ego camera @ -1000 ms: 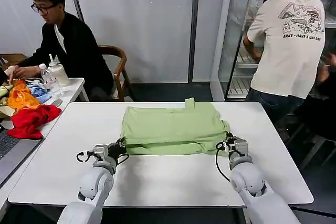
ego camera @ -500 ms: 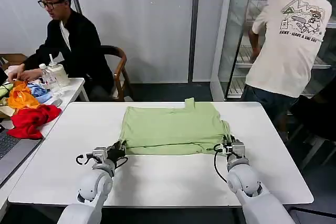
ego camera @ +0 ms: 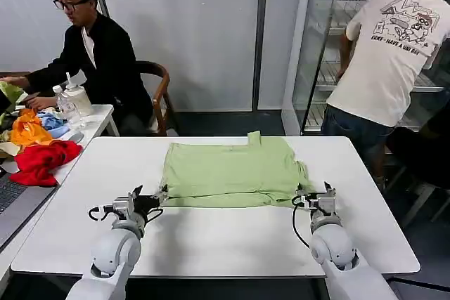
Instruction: Fold and organize the clothes.
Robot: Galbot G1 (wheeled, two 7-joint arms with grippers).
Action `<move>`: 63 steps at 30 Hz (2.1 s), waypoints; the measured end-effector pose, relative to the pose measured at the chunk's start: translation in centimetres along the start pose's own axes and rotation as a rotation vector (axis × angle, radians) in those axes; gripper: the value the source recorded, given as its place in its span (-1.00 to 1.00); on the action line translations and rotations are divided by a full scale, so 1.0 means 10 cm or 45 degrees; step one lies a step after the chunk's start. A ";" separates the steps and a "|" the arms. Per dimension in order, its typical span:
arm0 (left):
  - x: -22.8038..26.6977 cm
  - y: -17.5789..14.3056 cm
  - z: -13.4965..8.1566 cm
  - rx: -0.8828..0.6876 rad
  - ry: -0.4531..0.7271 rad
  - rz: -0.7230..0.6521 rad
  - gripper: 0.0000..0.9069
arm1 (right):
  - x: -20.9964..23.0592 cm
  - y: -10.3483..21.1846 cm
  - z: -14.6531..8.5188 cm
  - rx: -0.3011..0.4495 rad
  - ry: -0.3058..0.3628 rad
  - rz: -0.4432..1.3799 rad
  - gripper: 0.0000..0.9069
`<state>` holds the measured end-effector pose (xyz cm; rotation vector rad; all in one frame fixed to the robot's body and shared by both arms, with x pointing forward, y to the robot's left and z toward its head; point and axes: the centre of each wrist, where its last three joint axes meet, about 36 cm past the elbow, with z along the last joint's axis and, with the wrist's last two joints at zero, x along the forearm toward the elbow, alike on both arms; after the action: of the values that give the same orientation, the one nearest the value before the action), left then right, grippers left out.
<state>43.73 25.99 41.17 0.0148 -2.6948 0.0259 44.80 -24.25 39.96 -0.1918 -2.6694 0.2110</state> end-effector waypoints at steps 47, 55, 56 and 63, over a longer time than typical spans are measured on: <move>-0.03 -0.02 0.47 0.010 0.160 -0.010 -0.96 | 0.27 0.10 0.35 -0.031 0.120 -0.102 -1.00; 0.09 0.01 0.49 -0.005 0.169 -0.033 -0.96 | 0.47 0.04 0.45 -0.008 0.154 -0.081 -1.00; 0.12 0.01 0.50 -0.008 0.172 -0.036 -0.96 | 0.50 0.04 0.46 -0.007 0.159 -0.079 -1.00; 0.42 0.06 0.61 -0.038 0.200 -0.059 -0.96 | 0.74 0.06 0.62 -0.007 0.205 -0.069 -1.00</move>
<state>37.27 26.45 37.44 0.0636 -2.5369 -0.0260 35.53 -23.17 37.50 -0.1320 -2.5120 0.1636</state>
